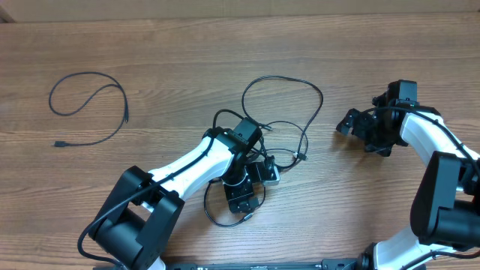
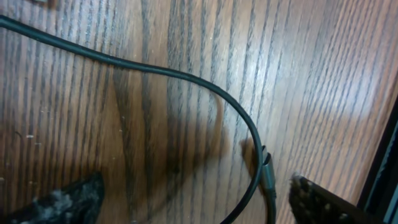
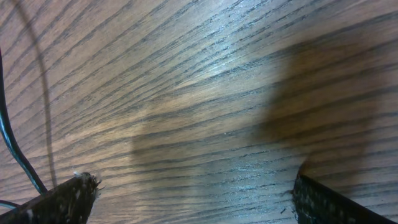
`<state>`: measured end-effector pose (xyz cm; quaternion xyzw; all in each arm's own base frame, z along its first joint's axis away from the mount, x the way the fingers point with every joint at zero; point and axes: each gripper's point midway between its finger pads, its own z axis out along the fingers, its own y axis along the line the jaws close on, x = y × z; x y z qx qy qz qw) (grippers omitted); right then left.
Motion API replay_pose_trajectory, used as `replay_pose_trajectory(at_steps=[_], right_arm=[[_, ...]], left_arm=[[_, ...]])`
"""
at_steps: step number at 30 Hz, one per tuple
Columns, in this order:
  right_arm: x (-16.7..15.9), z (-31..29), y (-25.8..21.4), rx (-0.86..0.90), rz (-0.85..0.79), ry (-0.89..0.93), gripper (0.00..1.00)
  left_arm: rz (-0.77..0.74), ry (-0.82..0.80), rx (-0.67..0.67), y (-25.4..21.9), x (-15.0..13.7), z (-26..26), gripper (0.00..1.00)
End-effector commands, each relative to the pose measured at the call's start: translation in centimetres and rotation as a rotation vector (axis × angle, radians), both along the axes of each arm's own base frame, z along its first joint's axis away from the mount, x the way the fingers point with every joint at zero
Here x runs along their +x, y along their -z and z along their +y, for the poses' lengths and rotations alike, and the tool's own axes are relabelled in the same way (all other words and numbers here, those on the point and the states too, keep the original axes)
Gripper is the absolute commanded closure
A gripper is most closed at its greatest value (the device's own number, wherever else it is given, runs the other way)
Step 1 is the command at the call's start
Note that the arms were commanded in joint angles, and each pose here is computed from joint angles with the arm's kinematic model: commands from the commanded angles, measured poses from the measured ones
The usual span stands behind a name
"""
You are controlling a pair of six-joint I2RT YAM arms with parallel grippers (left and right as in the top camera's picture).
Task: Untangle cables
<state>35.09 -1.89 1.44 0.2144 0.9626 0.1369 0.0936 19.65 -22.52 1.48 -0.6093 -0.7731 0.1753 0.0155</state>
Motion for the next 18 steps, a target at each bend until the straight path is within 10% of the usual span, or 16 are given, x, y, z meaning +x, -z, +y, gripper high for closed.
replay_pose_trajectory(at_steps=[1,10,18], right_arm=[[0.1,-0.2,-0.5,-0.014,-0.019,0.004,0.0],[0.1,-0.2,-0.5,-0.014,-0.019,0.004,0.0],[0.1,-0.2,-0.5,-0.014,-0.019,0.004,0.0]], left_arm=[[-0.001,0.037,-0.01,0.2,-0.1,0.2,0.15],[0.056,0.196,-0.099,-0.5,-2.2,-0.1,0.41],[0.093,0.248,-0.117,-0.9,-3.3,0.2,0.38]])
